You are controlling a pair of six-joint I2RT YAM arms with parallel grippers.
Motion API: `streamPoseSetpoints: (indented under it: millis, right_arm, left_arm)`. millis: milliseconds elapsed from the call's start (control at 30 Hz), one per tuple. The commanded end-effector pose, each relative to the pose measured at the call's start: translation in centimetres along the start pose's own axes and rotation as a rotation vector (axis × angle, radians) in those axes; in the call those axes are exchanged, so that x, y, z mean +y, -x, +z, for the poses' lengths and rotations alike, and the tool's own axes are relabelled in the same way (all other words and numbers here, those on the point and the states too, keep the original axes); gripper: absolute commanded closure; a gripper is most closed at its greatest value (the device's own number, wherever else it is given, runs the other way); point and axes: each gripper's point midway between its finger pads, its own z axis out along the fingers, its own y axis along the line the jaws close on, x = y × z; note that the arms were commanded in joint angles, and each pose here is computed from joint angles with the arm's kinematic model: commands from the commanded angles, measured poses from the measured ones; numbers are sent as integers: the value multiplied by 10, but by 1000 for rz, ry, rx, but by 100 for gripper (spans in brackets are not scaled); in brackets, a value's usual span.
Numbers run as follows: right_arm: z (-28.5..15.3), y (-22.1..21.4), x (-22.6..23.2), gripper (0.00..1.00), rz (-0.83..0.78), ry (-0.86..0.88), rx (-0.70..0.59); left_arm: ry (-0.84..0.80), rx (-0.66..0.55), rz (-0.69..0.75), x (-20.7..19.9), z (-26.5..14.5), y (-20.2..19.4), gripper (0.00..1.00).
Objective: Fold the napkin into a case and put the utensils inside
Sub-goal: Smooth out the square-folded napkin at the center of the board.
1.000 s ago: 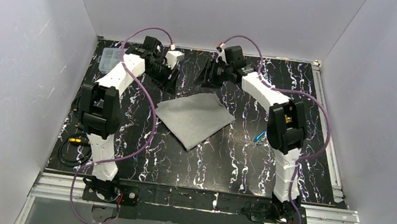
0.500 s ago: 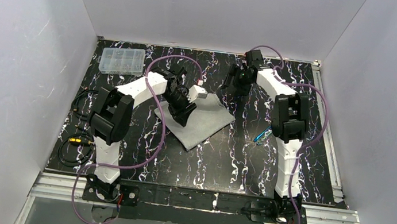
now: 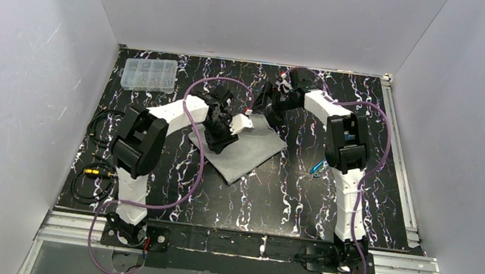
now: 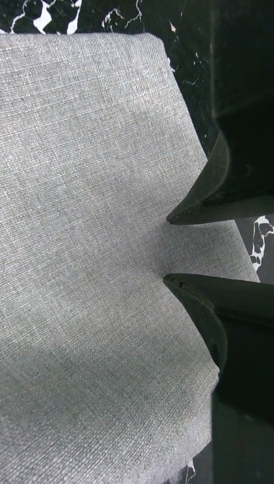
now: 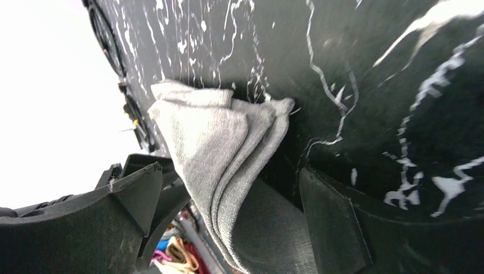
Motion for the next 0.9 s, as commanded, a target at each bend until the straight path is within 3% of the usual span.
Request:
streamPoseSetpoints:
  millis: [0,167,367,600,867]
  right_arm:
    - [13,-48,-33,1,103,-86,134]
    - [31,-60,-26,1,120,-46,173]
    - [50,-21,18,1,106,178,90]
    - [34,15,78,1,-6,421,0]
    - [15,44,100,1,-95,535,-89]
  left_arm:
    - [25,17,48,4,0,0,65]
    - [31,28,71,6,4,-1,67]
    - [25,51,102,3,9,-7,67]
    - [19,58,115,3,11,-5,68]
    - [6,69,126,1,12,-6,70]
